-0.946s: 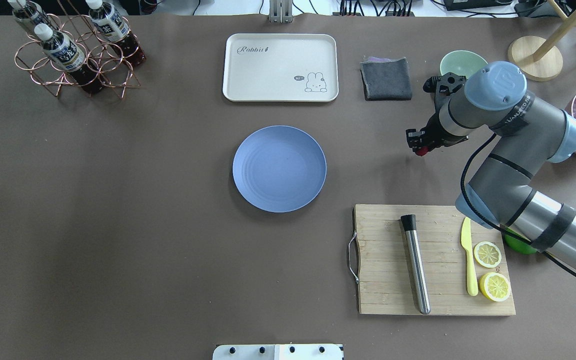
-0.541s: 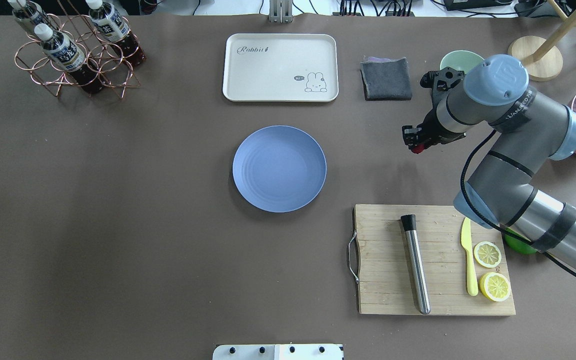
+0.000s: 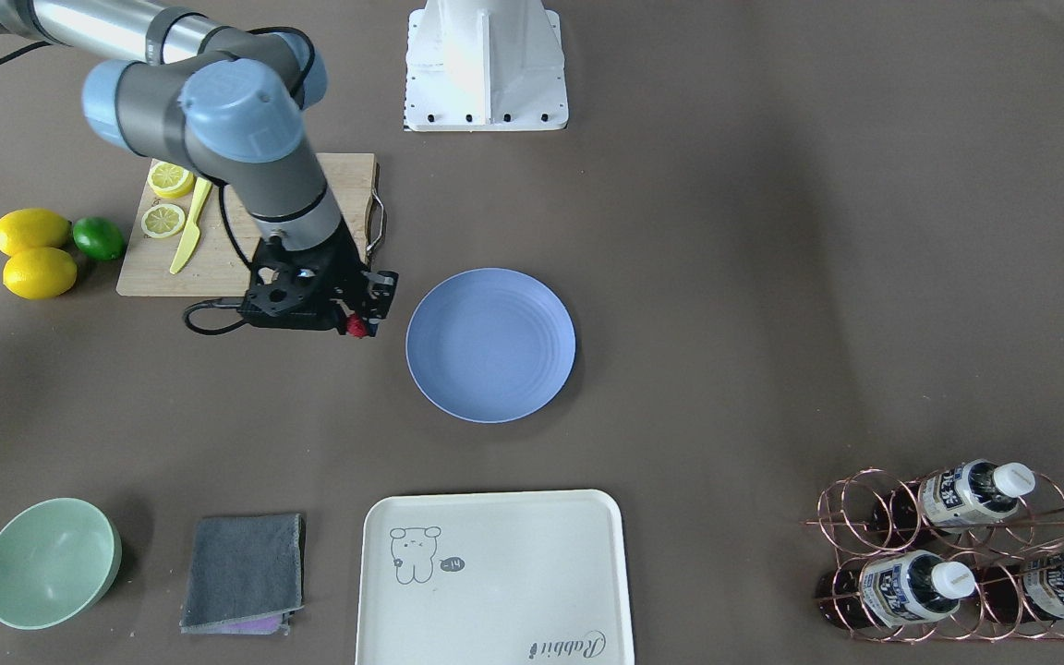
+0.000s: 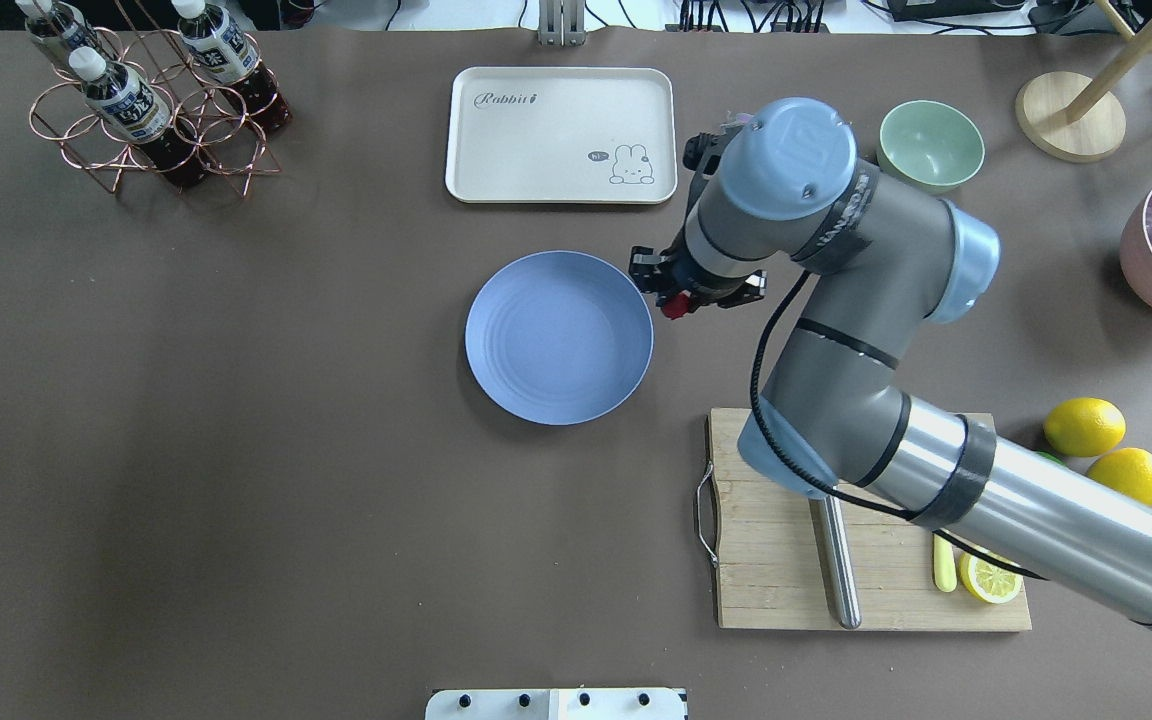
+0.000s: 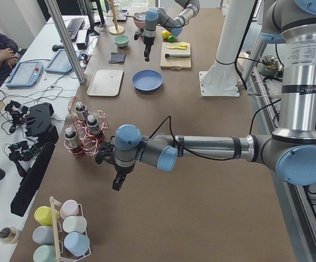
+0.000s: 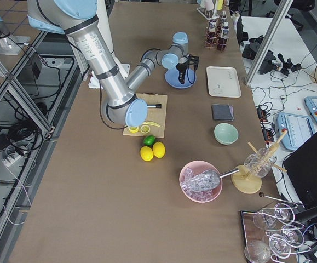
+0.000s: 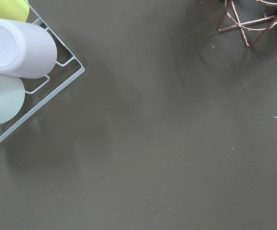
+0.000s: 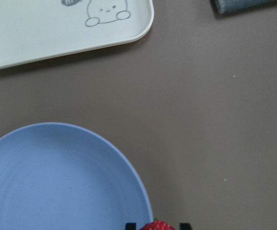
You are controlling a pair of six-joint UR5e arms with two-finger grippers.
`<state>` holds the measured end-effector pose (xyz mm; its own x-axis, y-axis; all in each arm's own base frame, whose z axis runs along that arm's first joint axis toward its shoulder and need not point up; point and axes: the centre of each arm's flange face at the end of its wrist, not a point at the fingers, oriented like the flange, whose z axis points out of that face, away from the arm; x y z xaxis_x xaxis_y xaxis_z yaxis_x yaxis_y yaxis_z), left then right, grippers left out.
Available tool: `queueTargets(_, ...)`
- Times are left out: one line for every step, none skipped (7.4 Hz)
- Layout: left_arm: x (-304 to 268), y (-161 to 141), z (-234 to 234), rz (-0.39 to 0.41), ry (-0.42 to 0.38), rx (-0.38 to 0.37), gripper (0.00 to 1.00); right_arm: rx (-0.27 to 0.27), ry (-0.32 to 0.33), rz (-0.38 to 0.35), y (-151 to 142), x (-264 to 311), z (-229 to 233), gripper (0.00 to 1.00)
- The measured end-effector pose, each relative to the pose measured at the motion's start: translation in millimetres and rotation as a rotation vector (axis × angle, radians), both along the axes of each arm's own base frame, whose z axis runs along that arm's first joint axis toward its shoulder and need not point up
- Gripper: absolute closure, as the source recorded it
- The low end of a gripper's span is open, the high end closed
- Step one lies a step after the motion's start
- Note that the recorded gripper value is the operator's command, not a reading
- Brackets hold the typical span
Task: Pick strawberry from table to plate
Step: 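Carry the strawberry with the right gripper over the blue plate and lower it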
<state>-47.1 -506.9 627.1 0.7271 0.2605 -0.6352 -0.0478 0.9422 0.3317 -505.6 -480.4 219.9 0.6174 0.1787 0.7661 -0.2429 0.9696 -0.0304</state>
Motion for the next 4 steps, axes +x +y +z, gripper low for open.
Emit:
queueTargets(-0.5, 0.2, -0.2, -0.001, 0.002, 0.000, 0.01, -0.001, -0.002, 0.017, 18.8, -31.2, -15.0, 1.00)
queueTargets(-0.8, 1.3, 0.4, -0.001, 0.005, -0.002, 0.01, -0.002, 0.005, 0.031, 26.1, -56.5, -24.8, 1.00)
queueTargets(-0.9, 2.7, 1.2, 0.000, 0.007, -0.003, 0.01, -0.005, 0.013, 0.046, 23.4, -77.2, -31.7, 1.00)
queueTargets(-1.0, 4.0, 1.8, 0.000, 0.007, -0.003, 0.01, -0.001, 0.011, 0.058, 18.0, -92.1, -33.7, 1.00)
